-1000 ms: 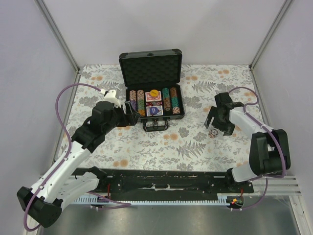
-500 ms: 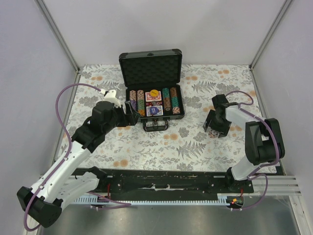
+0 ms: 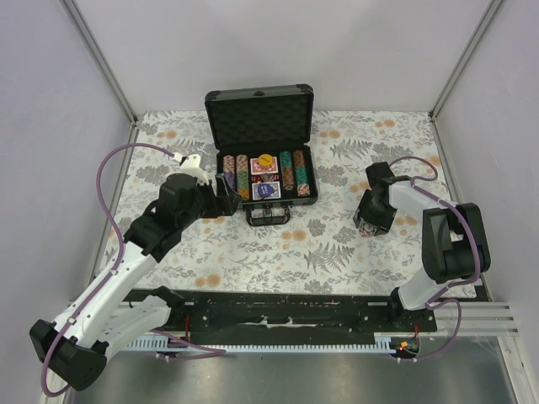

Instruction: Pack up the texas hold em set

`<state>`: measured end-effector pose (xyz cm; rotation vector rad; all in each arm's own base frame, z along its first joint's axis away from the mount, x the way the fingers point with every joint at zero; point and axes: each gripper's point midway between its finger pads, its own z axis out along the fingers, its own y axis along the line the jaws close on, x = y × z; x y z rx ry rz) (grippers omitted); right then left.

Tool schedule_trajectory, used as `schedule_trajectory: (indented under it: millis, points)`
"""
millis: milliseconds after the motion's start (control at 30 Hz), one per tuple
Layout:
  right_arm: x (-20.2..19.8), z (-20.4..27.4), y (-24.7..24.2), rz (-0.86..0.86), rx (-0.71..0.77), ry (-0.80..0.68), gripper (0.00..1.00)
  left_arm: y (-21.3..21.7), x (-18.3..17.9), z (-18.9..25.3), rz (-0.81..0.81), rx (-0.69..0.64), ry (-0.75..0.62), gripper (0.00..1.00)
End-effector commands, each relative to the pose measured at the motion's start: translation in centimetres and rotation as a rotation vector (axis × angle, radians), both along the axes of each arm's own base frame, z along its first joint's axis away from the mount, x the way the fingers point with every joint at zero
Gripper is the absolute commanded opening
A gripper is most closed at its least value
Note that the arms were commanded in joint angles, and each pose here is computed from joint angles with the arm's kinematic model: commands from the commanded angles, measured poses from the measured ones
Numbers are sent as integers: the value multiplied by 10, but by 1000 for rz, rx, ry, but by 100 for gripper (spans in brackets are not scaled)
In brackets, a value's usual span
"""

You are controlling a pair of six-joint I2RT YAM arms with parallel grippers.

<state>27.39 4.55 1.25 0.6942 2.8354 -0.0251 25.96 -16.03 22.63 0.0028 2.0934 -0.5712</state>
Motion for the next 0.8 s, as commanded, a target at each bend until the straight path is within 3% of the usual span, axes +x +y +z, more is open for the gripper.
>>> schedule_trajectory:
  millis: [0, 533, 767]
  points:
    - [-3, -14, 7, -14, 39, 21, 66, -1, 6, 9, 24, -38, -24, 84]
    - [-12, -19, 17, 60, 49, 55, 66, -2, 7, 6, 27, -37, -17, 84]
    - [-11, -20, 17, 67, 33, 58, 57, -1, 7, 7, 29, -38, -19, 84]
